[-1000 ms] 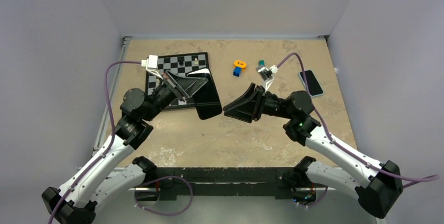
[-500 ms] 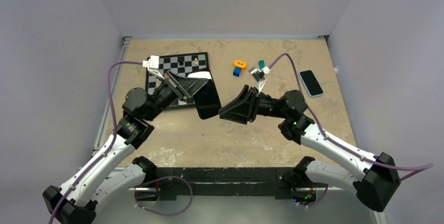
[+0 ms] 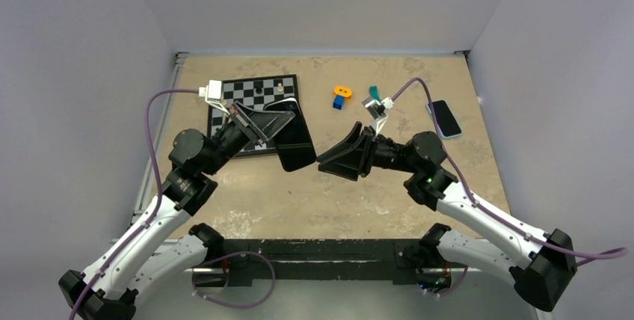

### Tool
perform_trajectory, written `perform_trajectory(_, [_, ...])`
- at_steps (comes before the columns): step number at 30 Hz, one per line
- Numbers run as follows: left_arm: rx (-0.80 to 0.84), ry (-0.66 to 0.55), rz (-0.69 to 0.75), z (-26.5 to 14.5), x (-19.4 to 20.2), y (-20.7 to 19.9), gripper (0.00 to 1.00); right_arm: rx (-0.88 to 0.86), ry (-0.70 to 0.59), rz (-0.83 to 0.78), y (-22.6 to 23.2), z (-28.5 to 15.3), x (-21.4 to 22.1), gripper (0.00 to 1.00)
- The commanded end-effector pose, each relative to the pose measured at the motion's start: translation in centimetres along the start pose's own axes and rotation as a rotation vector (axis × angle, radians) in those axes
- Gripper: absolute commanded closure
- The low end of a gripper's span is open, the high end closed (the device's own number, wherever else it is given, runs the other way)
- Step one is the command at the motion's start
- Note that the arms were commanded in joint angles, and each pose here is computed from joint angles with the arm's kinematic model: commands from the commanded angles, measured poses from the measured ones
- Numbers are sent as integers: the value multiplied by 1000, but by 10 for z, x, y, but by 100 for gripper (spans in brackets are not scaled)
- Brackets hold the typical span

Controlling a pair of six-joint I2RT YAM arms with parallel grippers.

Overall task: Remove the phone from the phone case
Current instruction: Remove the phone case from the phone.

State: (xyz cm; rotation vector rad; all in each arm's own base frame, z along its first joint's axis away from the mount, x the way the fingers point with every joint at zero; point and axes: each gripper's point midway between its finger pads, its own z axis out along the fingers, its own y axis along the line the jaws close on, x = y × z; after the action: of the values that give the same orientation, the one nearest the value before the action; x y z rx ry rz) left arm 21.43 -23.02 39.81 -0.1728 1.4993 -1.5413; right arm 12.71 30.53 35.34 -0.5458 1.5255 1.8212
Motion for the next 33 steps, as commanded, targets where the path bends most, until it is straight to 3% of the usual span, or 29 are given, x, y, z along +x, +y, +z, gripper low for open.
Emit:
perform_trajectory(1, [138,-37,-11,-1,-13,-37,100,-12,-20,-19,0,3,-5,47])
perform_trajectory(24, [175,102,-65,14,14,-28,100,-70,-20,25,6,21,-13,50])
perform_trajectory(33, [70,-27,-19,4,-5,-13,100,-40,-7,54,-6,21,-2,49])
